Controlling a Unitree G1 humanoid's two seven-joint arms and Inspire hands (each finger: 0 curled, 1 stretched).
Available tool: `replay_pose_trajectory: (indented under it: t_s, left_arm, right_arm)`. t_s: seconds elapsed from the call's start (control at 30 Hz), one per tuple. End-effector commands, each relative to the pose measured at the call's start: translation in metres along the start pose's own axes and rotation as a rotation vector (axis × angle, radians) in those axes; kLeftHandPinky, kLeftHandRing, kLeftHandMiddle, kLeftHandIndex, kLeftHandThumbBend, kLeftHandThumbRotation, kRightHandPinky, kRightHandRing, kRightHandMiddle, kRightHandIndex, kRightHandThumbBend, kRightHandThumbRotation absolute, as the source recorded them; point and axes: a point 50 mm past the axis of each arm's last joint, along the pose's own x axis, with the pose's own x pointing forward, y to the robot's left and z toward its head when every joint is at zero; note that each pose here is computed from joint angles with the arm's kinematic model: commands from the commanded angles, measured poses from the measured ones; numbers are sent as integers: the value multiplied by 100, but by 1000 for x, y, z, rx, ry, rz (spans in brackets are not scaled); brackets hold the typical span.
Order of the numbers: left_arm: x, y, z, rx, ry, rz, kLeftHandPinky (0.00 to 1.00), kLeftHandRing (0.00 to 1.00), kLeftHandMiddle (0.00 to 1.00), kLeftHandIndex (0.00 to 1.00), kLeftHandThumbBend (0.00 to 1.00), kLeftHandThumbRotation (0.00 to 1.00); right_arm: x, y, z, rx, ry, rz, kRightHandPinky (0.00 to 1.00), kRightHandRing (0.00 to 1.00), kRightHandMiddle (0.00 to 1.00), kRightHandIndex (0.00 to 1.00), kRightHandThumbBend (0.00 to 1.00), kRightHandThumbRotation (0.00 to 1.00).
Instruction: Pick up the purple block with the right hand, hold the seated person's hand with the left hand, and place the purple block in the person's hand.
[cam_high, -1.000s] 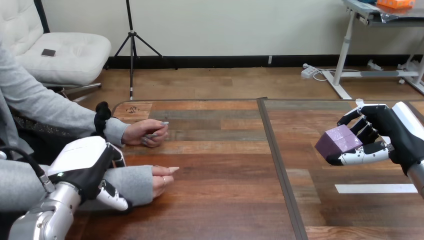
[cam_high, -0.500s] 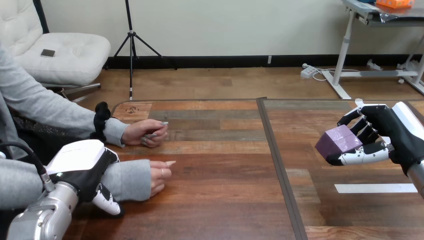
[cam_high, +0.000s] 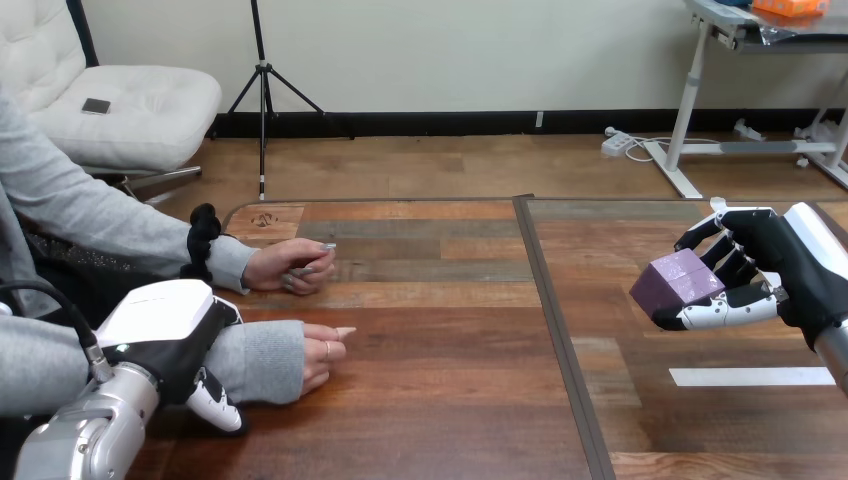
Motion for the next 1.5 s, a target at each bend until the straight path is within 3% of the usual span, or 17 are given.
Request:
replay_pose_trajectory:
  t_s: [0.0, 0.6, 1.47]
  left_arm:
    - [2, 17, 2, 19, -26, 57, 46, 55, 59, 59, 91, 0]
    - [2, 17, 2, -18, -52, 60, 45, 53, 57, 57, 88, 0]
    - [2, 15, 3, -106, -63, 111, 23, 31, 40, 39, 82, 0]
  right_arm:
    - [14, -25, 24, -19, -103, -88, 32, 35, 40, 43, 83, 0]
    - [14, -24, 23, -13, -96, -87, 32, 36, 40, 44, 83, 0]
    - [14, -24, 24, -13, -104, -84, 34, 37, 41, 43, 83, 0]
